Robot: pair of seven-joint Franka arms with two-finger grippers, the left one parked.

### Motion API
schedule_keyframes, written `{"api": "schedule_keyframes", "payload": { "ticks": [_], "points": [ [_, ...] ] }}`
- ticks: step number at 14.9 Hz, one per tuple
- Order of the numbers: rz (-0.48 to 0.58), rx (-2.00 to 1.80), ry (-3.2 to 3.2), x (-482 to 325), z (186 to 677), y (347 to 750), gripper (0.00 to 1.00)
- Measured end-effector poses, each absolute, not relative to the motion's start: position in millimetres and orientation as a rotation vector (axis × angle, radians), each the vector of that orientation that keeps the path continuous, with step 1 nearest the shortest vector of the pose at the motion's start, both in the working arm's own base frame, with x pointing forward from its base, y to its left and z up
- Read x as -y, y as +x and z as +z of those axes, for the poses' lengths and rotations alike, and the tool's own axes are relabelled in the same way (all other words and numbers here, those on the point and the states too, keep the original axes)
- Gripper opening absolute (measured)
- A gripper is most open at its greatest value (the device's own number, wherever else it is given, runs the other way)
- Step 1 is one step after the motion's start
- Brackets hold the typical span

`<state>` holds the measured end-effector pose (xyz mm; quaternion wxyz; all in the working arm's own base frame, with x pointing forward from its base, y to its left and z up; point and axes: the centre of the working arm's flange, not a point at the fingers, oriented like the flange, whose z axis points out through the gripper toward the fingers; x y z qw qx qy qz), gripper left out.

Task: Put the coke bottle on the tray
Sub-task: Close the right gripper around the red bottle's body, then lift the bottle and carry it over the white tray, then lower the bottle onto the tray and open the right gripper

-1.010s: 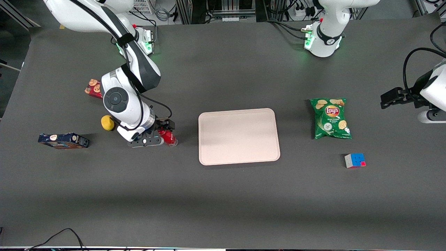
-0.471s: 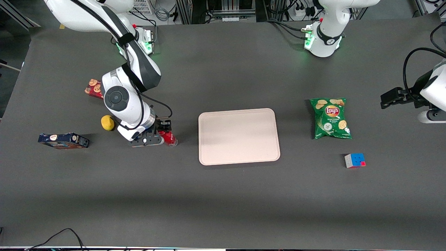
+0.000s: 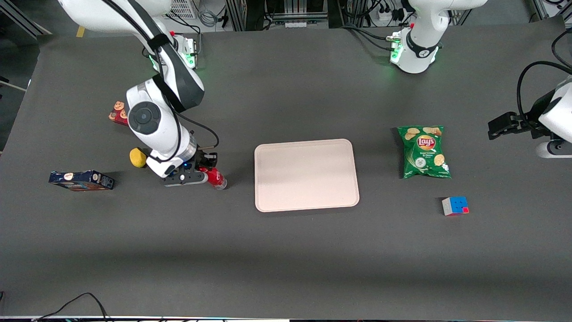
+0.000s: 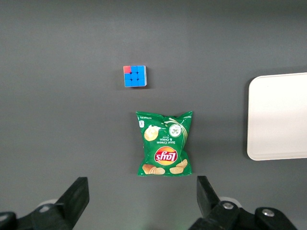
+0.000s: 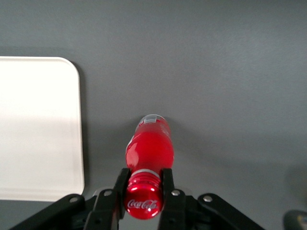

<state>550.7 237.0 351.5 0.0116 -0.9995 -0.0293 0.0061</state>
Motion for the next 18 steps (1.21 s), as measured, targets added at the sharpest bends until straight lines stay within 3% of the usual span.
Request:
{"api": "schedule_keyframes", "payload": {
  "ticks": [6, 10, 13, 18],
  "points": [
    [0.024, 0.062, -3.157, -264, 471, 528, 0.31],
    [-0.041, 0.000, -3.122, -319, 521, 509, 0.31],
    [0.004, -0.069, -3.098, -373, 506, 501, 0.31],
    [0.062, -0.149, -3.164, -430, 406, 525, 0.31]
  ]
}}
